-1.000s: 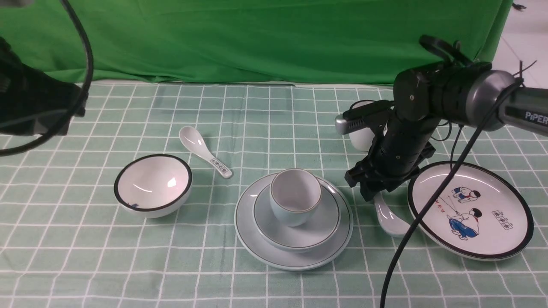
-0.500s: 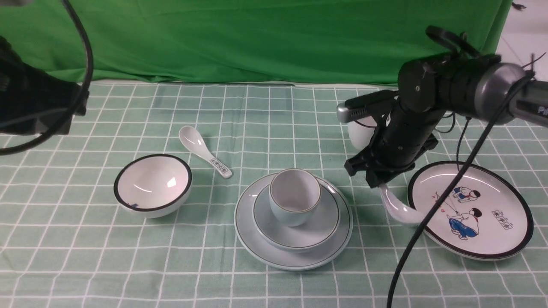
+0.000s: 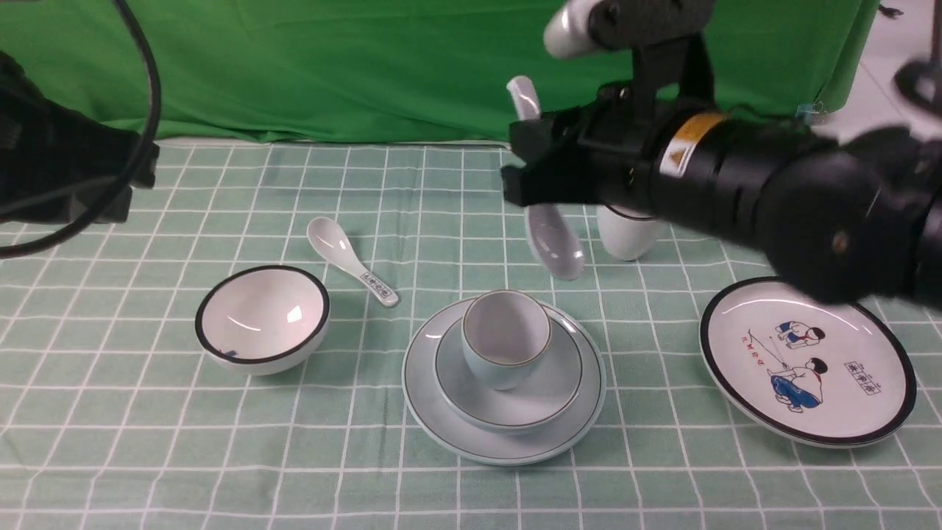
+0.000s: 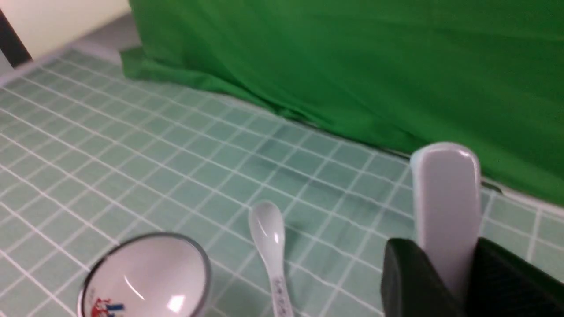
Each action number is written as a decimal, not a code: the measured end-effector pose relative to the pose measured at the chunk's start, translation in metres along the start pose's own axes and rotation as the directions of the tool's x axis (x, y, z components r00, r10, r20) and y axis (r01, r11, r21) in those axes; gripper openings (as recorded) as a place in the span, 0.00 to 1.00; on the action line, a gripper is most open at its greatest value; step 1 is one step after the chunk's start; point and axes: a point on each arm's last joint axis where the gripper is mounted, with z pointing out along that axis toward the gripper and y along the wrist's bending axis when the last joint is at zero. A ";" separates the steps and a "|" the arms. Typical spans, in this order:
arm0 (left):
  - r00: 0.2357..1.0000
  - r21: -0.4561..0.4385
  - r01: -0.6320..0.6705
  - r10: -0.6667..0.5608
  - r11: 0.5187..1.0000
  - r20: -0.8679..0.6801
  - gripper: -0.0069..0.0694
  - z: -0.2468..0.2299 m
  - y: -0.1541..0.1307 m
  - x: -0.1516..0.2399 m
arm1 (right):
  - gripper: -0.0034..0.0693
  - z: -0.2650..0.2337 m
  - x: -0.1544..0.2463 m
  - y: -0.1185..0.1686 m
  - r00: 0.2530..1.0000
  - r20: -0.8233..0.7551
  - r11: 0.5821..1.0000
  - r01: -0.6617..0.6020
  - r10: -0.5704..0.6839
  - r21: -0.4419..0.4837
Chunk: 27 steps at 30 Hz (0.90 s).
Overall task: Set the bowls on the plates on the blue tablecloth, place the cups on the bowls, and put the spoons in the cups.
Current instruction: 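Move the spoon over the cup on the plates and lower it into the cup with the right gripper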
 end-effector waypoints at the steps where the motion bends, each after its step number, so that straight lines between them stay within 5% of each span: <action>1: 1.000 0.000 0.000 0.000 1.000 0.000 0.10 0.000 0.000 0.000 | 0.28 0.000 0.011 0.006 0.999 0.035 1.000 0.006 -0.006 -0.009; 8: 1.000 0.000 0.004 -0.004 1.000 0.000 0.10 0.000 0.000 0.000 | 0.28 0.007 0.043 0.017 0.992 0.115 0.999 0.045 -0.042 -0.017; 27: 1.000 0.000 0.006 -0.006 1.000 0.000 0.10 0.000 0.000 0.000 | 0.28 0.036 0.095 0.016 0.996 0.001 0.996 0.084 -0.084 -0.008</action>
